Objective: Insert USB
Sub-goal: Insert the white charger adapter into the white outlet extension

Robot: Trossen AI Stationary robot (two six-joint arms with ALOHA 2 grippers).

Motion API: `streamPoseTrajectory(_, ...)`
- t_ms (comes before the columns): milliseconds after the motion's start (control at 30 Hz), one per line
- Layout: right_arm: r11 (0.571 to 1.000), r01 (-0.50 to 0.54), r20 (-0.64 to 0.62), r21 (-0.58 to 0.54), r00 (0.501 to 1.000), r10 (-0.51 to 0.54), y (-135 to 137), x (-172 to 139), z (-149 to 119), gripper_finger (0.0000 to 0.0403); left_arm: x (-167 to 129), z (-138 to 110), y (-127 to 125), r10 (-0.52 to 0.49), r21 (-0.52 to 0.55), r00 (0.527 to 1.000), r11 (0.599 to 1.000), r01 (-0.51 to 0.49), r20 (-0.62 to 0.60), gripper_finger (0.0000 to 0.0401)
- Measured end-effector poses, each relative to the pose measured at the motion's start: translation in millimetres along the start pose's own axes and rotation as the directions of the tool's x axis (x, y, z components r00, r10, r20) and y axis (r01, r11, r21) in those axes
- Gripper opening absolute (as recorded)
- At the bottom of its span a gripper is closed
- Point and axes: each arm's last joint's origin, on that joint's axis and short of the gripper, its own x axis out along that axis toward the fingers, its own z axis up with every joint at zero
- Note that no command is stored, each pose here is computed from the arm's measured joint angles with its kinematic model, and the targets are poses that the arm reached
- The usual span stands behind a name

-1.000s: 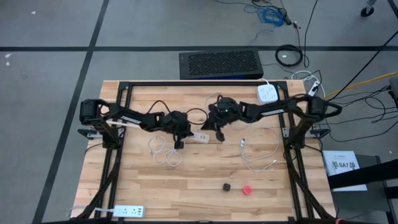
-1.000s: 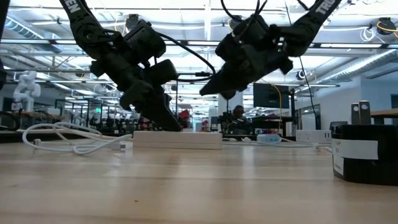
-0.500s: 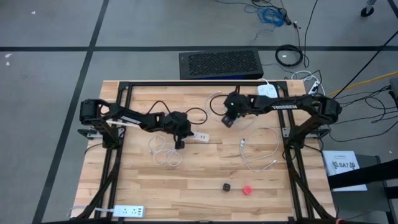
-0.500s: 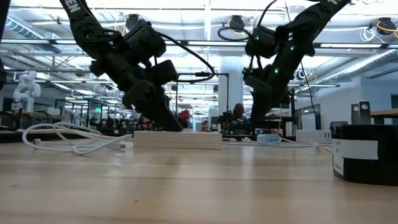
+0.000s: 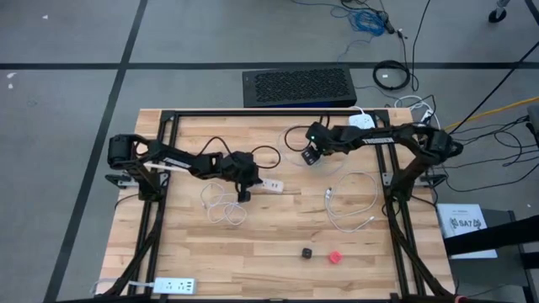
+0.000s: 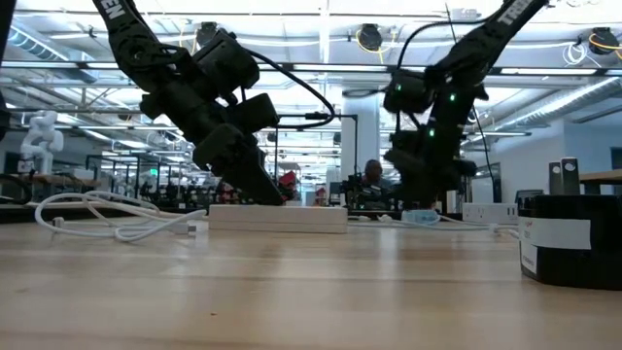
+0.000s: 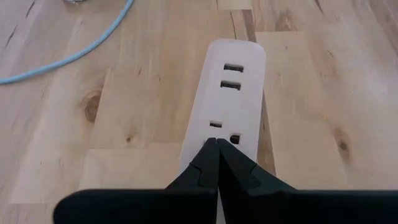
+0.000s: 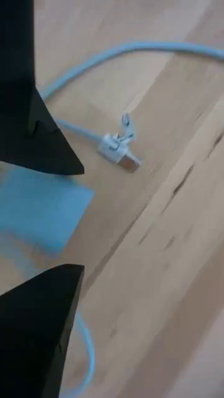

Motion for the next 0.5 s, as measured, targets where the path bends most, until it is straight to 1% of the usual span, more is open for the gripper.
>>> streamPoseTrajectory(100,1.000,-0.006,-0.066,-0.009,0.998,0.006,1.9,14.4,-5.5,0.0242,0.0,0.0,0.0,0.003,0.000,1.000,1.000,-0.003,0.000,0.0003)
streamPoseTrajectory(200,1.000,0.002,-0.079,-0.007,0.997,-0.002,3.4,21.3,-6.3,0.0232,0.0,0.0,0.0,0.004,0.000,1.000,1.000,-0.004,-0.001,0.0003)
streamPoseTrajectory(267,1.000,0.003,-0.082,-0.012,0.997,-0.004,4.6,23.4,-7.5,0.0215,0.0,-0.1,0.1,0.005,0.000,1.000,1.000,-0.005,-0.001,0.0003)
streamPoseTrajectory(400,0.998,-0.005,-0.041,-0.061,0.999,0.002,11.3,17.8,-8.0,0.0161,0.0,-0.1,0.3,0.009,0.000,1.000,1.000,-0.009,-0.002,0.0003)
streamPoseTrajectory(500,0.994,-0.027,-0.031,-0.111,0.999,0.023,16.3,11.9,-8.3,0.0159,0.0,-0.1,0.3,0.009,0.000,1.000,1.000,-0.009,-0.002,0.0003)
